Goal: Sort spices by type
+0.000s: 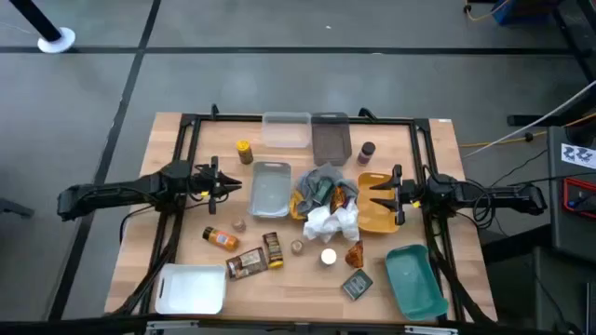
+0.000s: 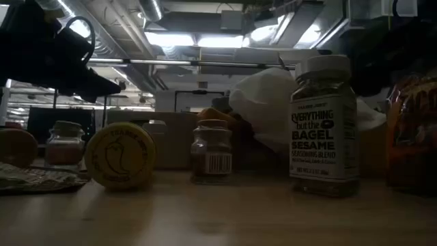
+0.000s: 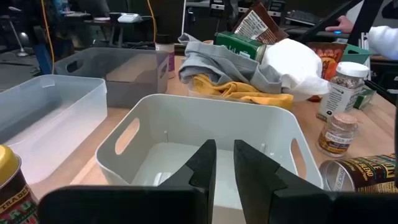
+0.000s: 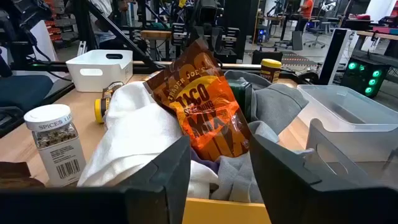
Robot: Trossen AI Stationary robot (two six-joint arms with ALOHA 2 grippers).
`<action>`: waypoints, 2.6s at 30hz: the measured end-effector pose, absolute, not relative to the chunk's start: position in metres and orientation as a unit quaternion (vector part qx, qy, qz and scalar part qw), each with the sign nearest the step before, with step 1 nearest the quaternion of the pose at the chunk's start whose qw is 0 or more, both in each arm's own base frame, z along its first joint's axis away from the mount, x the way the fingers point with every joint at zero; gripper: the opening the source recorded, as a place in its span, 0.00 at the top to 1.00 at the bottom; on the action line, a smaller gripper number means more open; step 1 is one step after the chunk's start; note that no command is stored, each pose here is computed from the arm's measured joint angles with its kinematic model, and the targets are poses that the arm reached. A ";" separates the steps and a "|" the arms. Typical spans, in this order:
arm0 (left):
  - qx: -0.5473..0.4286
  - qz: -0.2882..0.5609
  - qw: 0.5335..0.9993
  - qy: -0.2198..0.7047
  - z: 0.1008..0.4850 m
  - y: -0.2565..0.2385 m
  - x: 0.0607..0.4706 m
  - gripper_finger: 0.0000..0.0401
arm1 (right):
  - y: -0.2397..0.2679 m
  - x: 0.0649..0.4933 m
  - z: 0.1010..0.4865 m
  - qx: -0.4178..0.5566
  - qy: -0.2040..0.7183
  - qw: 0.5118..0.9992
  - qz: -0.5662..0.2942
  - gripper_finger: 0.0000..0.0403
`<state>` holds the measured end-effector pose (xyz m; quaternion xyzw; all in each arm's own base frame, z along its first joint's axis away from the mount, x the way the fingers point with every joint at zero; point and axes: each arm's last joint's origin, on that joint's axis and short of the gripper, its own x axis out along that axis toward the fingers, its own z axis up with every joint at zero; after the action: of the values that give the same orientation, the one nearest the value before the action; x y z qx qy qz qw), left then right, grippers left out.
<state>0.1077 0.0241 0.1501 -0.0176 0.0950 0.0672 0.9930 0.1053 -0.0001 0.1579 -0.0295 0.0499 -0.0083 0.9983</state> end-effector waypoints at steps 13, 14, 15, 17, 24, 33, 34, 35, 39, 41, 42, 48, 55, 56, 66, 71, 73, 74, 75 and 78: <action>-0.018 0.067 0.993 0.095 0.150 0.024 0.108 0.89 | 0.000 0.105 0.158 -0.029 0.050 0.998 -0.008 0.59; -0.018 0.067 0.993 0.095 0.150 0.024 0.108 0.89 | 0.000 0.105 0.158 -0.029 0.050 0.998 -0.008 0.59; -0.018 0.067 0.993 0.095 0.150 0.024 0.108 0.89 | 0.000 0.105 0.158 -0.029 0.050 0.998 -0.008 0.59; -0.018 0.067 0.993 0.095 0.150 0.024 0.108 0.89 | 0.000 0.105 0.158 -0.030 0.050 0.998 -0.014 0.59; -0.018 0.067 0.993 0.095 0.150 0.024 0.108 0.89 | -0.003 0.105 0.159 -0.031 0.047 0.997 -0.050 0.59; -0.018 0.067 0.993 0.095 0.150 0.024 0.108 0.89 | -0.002 0.105 0.159 -0.031 0.048 0.997 -0.050 0.59; -0.018 0.067 0.993 0.095 0.150 0.024 0.108 0.89 | -0.003 0.105 0.159 -0.031 0.048 0.997 -0.050 0.59; -0.018 0.067 0.993 0.095 0.150 0.024 0.108 0.89 | -0.003 0.105 0.158 -0.031 0.048 0.997 -0.050 0.59; -0.017 0.067 0.993 0.095 0.150 0.024 0.108 0.89 | -0.003 0.105 0.158 -0.031 0.049 0.997 -0.050 0.59; -0.018 0.067 0.993 0.095 0.150 0.024 0.108 0.89 | -0.003 0.105 0.159 -0.031 0.047 0.997 -0.051 0.59; -0.018 0.067 0.993 0.095 0.150 0.024 0.108 0.89 | -0.003 0.105 0.159 -0.031 0.046 0.997 -0.052 0.59; -0.018 0.067 0.993 0.095 0.150 0.024 0.108 0.89 | -0.003 0.105 0.159 -0.031 0.044 0.997 -0.053 0.59; -0.018 0.067 0.993 0.095 0.150 0.024 0.108 0.89 | -0.003 0.105 0.160 -0.031 0.042 0.997 -0.054 0.59; -0.018 0.067 0.993 0.095 0.150 0.024 0.108 0.89 | -0.003 0.105 0.160 -0.030 0.041 0.997 -0.053 0.59; -0.018 0.067 0.993 0.095 0.150 0.024 0.108 0.89 | -0.001 0.105 0.160 0.049 0.034 0.998 -0.036 0.59; -0.018 0.067 0.993 0.095 0.150 0.024 0.108 0.89 | -0.001 0.105 0.160 0.050 0.034 0.998 -0.034 0.59; 0.000 0.066 0.993 0.096 0.150 0.024 0.108 0.89 | -0.001 0.105 0.160 0.056 0.034 0.997 -0.034 0.59; 0.018 0.064 0.993 0.097 0.150 0.024 0.108 0.89 | -0.001 0.105 0.161 0.062 0.033 0.997 -0.034 0.59; 0.037 0.062 0.993 0.099 0.150 0.024 0.108 0.89 | -0.001 0.105 0.161 0.070 0.033 0.996 -0.035 0.59; 0.069 0.059 0.991 0.101 0.150 0.024 0.108 0.89 | -0.003 0.105 0.161 0.098 0.029 0.993 -0.056 0.59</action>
<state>0.1076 0.0241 0.1500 0.0689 0.1007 0.0590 0.9908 0.1054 -0.0026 0.1606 0.0984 0.0294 -0.0565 0.9931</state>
